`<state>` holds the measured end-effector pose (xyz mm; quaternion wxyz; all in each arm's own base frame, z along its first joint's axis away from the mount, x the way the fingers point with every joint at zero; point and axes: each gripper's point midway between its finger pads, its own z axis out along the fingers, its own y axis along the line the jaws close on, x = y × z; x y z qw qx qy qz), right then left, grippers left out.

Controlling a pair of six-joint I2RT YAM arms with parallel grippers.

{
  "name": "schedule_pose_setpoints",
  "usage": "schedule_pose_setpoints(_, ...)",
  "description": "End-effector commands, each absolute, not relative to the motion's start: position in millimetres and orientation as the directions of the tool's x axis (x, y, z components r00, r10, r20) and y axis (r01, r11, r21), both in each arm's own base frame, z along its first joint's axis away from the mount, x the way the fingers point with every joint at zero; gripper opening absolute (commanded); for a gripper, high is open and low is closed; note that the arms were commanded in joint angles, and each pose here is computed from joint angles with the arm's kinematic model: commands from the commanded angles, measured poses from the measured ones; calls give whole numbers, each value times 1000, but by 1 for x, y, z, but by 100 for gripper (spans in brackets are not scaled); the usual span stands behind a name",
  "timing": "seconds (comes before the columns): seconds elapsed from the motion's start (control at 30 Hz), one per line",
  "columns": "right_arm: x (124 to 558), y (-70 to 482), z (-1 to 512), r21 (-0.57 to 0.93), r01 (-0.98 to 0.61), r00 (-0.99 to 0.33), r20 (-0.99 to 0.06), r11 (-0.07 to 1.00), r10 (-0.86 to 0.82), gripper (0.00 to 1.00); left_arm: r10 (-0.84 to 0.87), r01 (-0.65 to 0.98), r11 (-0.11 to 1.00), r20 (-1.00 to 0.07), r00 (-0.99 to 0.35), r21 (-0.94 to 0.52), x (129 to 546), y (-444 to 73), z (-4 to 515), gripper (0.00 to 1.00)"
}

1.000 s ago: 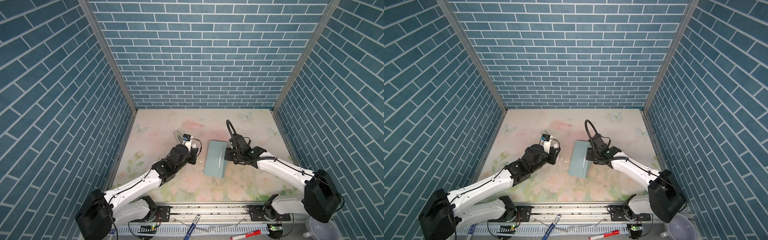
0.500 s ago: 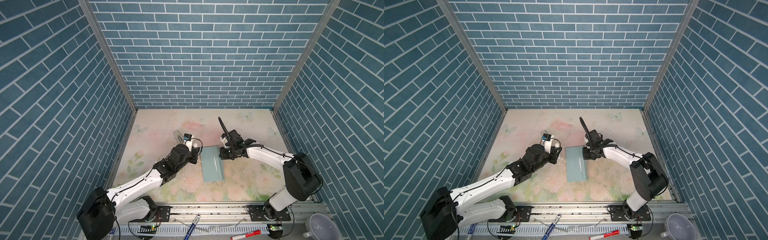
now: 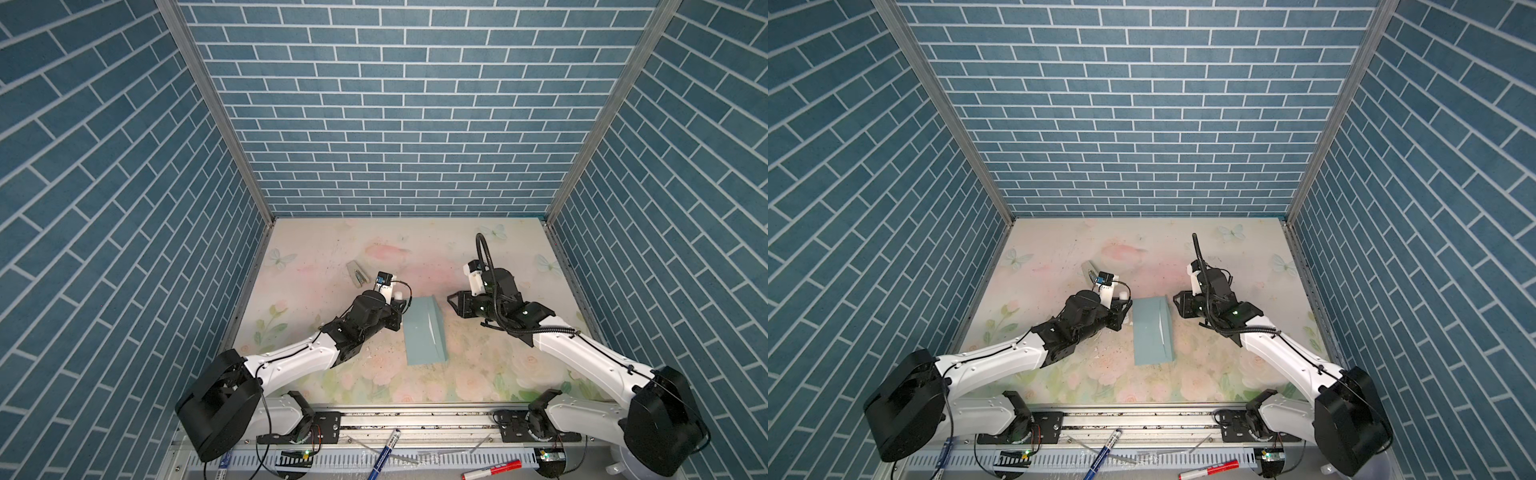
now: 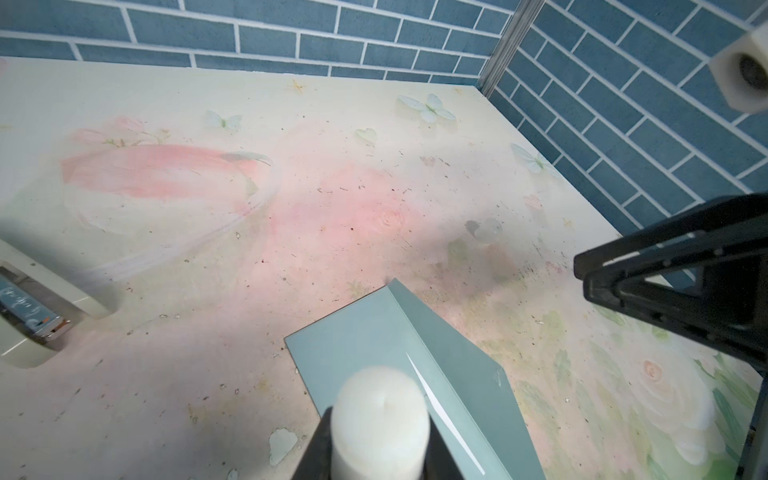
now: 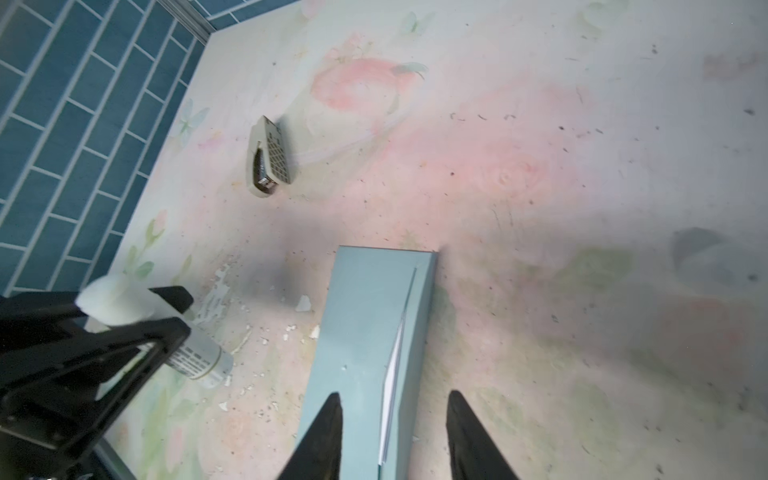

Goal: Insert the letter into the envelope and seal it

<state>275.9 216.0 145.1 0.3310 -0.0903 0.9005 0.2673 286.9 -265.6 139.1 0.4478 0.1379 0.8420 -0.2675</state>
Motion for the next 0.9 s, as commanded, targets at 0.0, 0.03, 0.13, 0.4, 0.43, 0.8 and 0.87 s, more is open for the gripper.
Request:
schedule_pose_setpoints(0.0, 276, 205, 134, 446, -274, -768, -635, 852, 85, 28, -30, 490, 798, -836, -549, -351, 290, -273, 137, 0)
schedule_pose_setpoints(0.03, 274, 205, 131, 455, -268, -771, -630, 849, 95, 22, -30, 491, 797, -835, -549, -352, 291, -274, 134, 0)
schedule_pose_setpoints(0.13, 272, 206, 122, 491, -253, -778, -615, 833, 126, 8, -36, 499, 791, -841, -540, -355, 293, -277, 128, 0)
schedule_pose_setpoints(0.4, 271, 220, 99, 566, -235, -814, -559, 790, 159, 0, -44, 546, 775, -888, -457, -319, 290, -277, 118, 0)
schedule_pose_setpoints(0.43, 271, 222, 97, 575, -233, -819, -551, 784, 161, 0, -45, 549, 773, -891, -451, -317, 290, -277, 118, 0)
schedule_pose_setpoints(0.8, 274, 238, 76, 638, -190, -863, -471, 746, 183, 0, -27, 538, 783, -881, -473, -312, 291, -278, 102, 0)
schedule_pose_setpoints(0.87, 273, 241, 74, 650, -186, -870, -458, 736, 185, 0, -22, 533, 786, -877, -480, -312, 291, -278, 98, 0)
